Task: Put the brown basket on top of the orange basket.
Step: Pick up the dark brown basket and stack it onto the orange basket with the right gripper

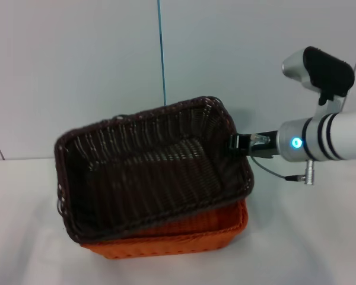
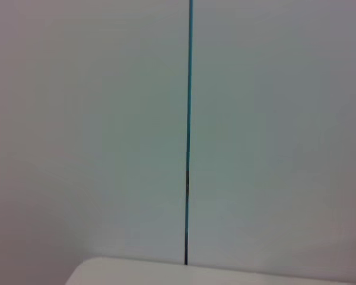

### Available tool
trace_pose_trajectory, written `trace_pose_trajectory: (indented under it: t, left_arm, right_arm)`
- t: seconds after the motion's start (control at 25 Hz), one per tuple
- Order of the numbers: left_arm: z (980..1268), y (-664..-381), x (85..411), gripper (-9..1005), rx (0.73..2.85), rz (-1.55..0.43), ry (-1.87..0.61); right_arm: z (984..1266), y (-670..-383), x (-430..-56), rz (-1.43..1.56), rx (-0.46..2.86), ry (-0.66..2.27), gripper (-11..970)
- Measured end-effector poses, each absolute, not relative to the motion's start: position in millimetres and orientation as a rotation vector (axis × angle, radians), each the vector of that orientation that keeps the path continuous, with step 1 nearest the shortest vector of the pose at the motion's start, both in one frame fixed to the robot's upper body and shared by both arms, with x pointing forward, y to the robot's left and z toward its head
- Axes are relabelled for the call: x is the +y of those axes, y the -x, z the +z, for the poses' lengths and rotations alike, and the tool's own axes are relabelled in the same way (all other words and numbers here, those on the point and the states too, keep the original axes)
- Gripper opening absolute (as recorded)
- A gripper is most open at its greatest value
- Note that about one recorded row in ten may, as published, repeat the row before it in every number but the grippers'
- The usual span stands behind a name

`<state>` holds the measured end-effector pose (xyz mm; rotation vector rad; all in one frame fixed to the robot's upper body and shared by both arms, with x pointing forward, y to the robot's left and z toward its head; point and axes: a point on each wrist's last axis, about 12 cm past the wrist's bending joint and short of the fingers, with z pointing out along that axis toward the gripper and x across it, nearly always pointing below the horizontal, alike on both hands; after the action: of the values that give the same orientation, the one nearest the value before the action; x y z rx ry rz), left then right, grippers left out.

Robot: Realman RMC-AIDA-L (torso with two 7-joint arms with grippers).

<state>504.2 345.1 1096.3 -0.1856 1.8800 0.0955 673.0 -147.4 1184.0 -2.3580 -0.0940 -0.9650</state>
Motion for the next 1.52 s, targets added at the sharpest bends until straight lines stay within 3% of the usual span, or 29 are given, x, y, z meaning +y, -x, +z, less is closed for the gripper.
trace_pose_trajectory:
  t: [0.32, 0.92, 1.52]
  left_arm:
    - [1098, -506, 344, 908, 1.9, 0.121, 0.156]
    - [1100, -512, 338, 908, 1.919, 0.114, 0.143]
    - [1101, -513, 340, 908, 1.926, 0.12, 0.142]
  right_arm:
    - [1193, -671, -151, -0.926, -0.107, 2.358, 141]
    - [1158, -669, -159, -0.831, 0.085, 2.331, 141]
    - [1141, -662, -173, -0.848, 0.156, 2.337, 142]
